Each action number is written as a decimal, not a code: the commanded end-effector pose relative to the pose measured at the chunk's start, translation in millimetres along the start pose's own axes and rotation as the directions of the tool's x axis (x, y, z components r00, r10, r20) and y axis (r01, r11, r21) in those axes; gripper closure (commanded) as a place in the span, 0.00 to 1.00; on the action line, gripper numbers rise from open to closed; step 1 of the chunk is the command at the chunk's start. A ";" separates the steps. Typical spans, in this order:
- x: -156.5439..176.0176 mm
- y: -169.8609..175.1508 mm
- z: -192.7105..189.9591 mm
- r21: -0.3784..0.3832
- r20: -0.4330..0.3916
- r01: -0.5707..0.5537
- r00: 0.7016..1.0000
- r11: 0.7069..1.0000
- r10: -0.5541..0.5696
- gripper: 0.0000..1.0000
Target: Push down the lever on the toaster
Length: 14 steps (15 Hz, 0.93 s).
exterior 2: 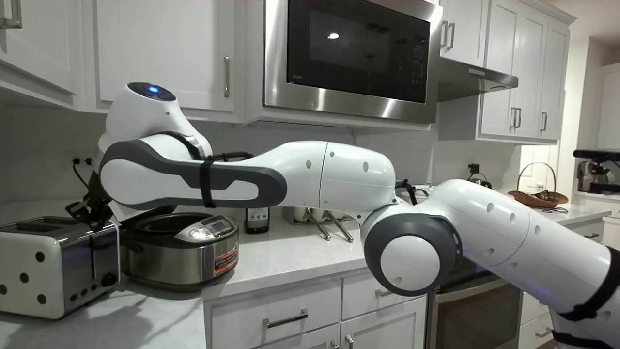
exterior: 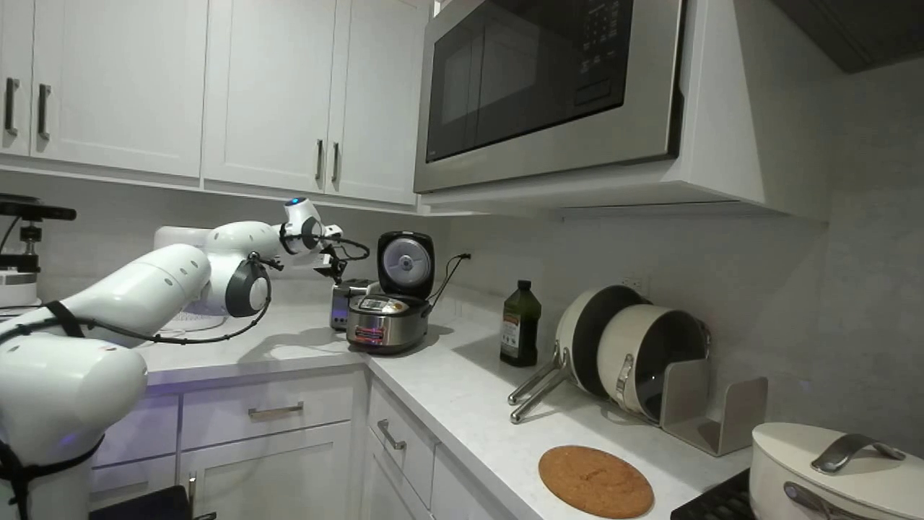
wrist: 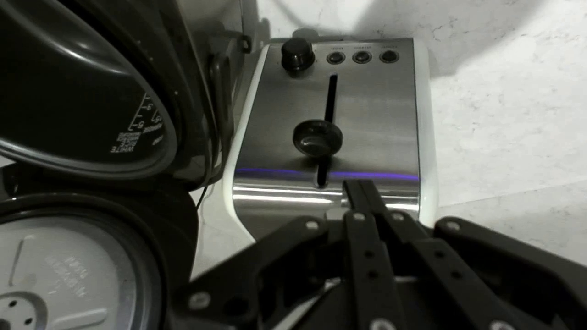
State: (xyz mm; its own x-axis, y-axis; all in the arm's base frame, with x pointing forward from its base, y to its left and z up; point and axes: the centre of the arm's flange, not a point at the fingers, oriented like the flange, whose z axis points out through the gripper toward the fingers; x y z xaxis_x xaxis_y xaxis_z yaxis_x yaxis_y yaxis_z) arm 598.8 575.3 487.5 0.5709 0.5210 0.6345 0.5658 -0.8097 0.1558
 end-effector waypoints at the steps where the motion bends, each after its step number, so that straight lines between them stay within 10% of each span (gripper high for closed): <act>1: 59.9 -2.5 28.9 -0.044 -0.054 0.000 0.999 0.999 -0.003 1.00; 14: 45.8 -3.2 64.7 -0.084 -0.030 0.014 0.999 0.996 -0.017 1.00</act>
State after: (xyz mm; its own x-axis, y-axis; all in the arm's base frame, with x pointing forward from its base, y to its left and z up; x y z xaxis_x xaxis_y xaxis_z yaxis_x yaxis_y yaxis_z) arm 615.4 570.9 456.1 0.5392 0.5296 0.6549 0.5360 -0.8156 0.2182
